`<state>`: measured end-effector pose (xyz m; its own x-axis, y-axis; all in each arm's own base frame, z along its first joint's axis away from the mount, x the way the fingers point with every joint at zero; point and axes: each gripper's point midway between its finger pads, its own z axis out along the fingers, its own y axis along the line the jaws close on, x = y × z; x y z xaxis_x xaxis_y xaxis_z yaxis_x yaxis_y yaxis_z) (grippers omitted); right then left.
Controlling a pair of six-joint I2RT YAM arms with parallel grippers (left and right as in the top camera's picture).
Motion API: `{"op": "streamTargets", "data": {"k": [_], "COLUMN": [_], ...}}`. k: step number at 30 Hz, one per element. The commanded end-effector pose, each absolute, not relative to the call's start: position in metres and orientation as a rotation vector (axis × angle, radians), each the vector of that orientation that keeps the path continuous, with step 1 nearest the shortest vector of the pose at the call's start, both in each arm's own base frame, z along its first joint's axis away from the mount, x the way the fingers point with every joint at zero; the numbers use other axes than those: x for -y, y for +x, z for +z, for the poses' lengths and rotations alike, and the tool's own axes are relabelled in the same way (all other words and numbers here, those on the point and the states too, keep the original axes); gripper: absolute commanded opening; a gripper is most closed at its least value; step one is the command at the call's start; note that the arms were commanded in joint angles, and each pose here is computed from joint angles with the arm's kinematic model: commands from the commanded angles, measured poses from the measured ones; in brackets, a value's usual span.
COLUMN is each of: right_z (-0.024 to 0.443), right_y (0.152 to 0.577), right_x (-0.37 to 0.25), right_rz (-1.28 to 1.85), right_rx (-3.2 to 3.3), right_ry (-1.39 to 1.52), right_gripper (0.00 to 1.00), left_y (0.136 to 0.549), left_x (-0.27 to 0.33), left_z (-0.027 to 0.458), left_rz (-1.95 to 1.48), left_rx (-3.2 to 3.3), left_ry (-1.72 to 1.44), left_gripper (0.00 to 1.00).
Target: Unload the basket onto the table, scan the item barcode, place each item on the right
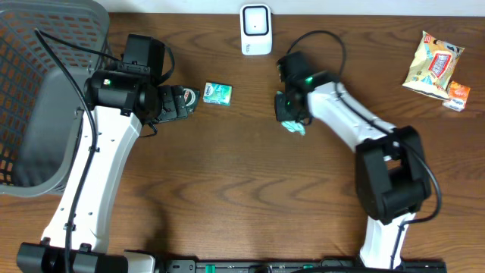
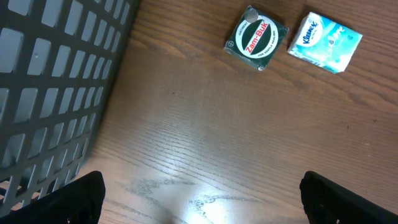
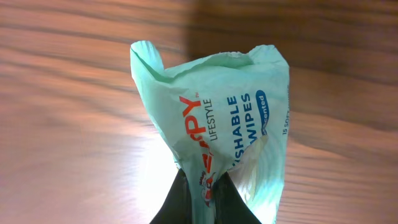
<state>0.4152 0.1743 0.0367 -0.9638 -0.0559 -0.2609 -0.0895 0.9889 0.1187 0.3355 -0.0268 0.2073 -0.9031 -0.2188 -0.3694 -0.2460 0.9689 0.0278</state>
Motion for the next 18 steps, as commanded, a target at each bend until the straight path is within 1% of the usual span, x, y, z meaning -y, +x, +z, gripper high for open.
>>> {"op": "streamTargets", "data": {"k": [1,3,4,7,11,18], "right_z": [0.1,0.111,0.119,0.12,0.103,0.058], "right_y": [0.411,0.405,0.397,0.385,0.37,0.355], "right_x": [-0.221,-0.227,-0.23,-0.23,-0.227,-0.206], "right_rz": [0.933,1.15,1.325,1.509,1.639,1.667], "right_rx": [-2.775,-2.732,-2.689,-2.642,-2.614,-2.662], "right_ry": [-0.19,-0.226,-0.248,-0.249,-0.207,0.047], "right_gripper": [0.01,0.01,0.01,0.01,0.01,0.01], "left_y": [0.335,0.335,0.335,0.335,0.335,0.335], "left_x": [0.023,0.023,0.023,0.023,0.023,0.023], "left_z": [0.208,0.208,0.208,0.208,0.208,0.208], "left_rz": [0.125,0.125,0.125,0.125,0.125,0.125], "left_rx": [-2.74,-2.74,-2.74,-2.74,-2.74,-2.74], "left_ry": [-0.349,-0.349,-0.349,-0.349,-0.349,-0.349], "left_gripper": [0.98,0.99,0.99,0.99,0.99,0.98]}}
